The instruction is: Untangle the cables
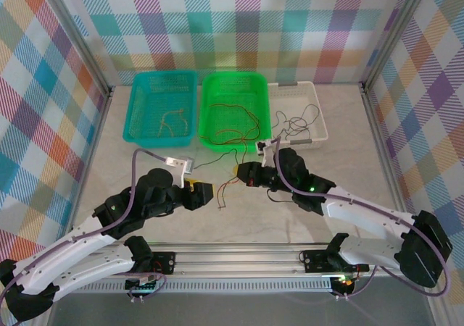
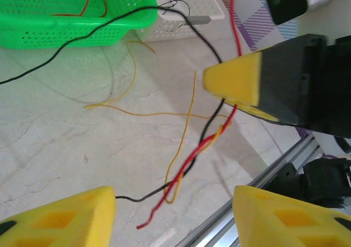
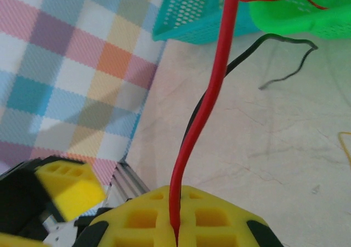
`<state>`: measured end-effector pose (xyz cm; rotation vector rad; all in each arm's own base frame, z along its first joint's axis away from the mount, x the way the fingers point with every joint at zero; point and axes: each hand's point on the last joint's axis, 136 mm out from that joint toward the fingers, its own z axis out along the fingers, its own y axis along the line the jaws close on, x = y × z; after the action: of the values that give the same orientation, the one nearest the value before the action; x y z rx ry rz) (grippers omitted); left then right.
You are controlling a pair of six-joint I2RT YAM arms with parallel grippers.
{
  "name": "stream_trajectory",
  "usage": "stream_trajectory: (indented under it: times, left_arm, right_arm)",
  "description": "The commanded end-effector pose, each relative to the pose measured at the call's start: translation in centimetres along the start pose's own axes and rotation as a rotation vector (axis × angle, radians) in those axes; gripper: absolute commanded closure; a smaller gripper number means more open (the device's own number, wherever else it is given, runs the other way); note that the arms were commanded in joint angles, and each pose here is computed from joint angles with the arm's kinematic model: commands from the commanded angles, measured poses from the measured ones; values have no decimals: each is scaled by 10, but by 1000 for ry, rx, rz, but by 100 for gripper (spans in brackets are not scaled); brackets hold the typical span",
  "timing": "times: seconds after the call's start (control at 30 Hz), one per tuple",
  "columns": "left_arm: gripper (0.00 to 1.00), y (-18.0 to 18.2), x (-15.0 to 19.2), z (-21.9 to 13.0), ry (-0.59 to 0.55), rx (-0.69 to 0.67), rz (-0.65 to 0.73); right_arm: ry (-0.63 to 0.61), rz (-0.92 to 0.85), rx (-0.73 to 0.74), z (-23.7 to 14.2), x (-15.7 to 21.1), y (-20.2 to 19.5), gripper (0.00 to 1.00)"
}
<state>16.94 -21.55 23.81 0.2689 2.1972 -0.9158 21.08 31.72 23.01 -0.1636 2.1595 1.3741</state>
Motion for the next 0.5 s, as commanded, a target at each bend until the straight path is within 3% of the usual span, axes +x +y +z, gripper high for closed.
stream_trajectory:
  times: [0.0,0.3,0.47]
  left_arm:
    - [40,-9,-4,5,1,30,-1]
    - [41,-26,9,23,67,131,-26]
    - [53,-29,19,29,100,168,-43]
  right_arm:
    - [25,-114,-148,-8,2,33,100]
    - [90,-158,-241,-8,12,49,100]
    - [92,-162,-261,-10,12,54,100]
